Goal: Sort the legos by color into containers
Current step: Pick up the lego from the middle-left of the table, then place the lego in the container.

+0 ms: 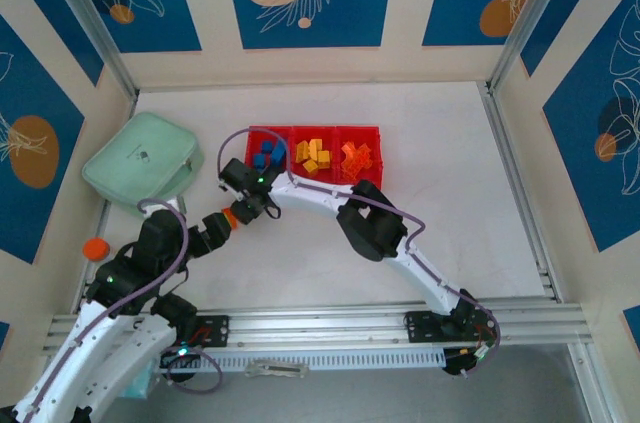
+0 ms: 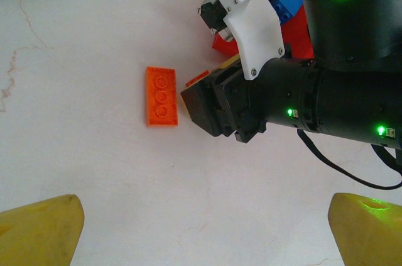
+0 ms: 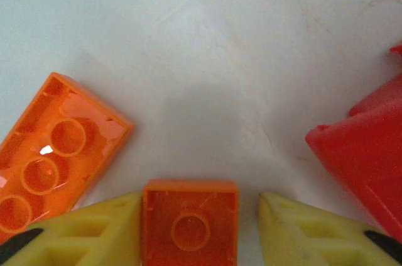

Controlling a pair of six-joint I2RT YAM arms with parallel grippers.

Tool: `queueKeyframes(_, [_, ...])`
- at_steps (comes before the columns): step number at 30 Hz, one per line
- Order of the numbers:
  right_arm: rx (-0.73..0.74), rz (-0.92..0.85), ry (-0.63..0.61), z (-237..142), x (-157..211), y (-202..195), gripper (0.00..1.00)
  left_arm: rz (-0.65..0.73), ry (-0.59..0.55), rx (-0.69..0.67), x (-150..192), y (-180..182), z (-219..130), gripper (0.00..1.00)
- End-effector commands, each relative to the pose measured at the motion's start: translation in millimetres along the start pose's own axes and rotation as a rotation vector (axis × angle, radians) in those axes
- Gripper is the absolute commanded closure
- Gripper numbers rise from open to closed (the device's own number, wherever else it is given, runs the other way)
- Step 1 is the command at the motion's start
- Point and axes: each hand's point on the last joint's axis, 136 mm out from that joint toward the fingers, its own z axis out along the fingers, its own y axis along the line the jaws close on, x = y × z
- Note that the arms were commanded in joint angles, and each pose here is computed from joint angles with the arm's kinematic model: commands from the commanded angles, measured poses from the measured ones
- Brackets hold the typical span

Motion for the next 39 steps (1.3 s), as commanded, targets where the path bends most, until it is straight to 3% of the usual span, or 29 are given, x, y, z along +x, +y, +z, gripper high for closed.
queueKeyframes(1, [-0.02,-0.022,0.003,1,4,11,0.57,-0.021,-0.011,-0.002,-3,0,4,0.01])
queueKeyframes(7, [-0.022,-0.014,-0.023,-18,-5,10,0.67,-0.017,-0.006,0.006,-4,-3,2,0.01])
queueKeyframes(16, [0.024,0.111,-0.091,-94,2,-20,0.69,0.02,0.015,0.073,-8,-23,2,0.01])
queueKeyframes(21, [0.096,0.298,-0.105,-137,26,-78,0.69,0.046,0.045,0.134,-9,-43,14,0.01])
queueKeyframes(27, [0.269,0.548,-0.074,-161,66,-182,0.69,0.073,0.069,0.19,-12,-65,35,0.01])
queueKeyframes(32, [0.388,0.676,-0.056,-158,89,-257,0.69,0.079,0.066,0.209,-17,-76,49,0.01])
queueKeyframes(36, [0.42,0.724,-0.027,-140,95,-293,0.68,0.078,0.071,0.206,-17,-78,57,0.01])
queueKeyframes(39, [0.421,0.722,-0.024,-132,90,-306,0.59,0.076,0.069,0.199,-18,-78,59,0.01])
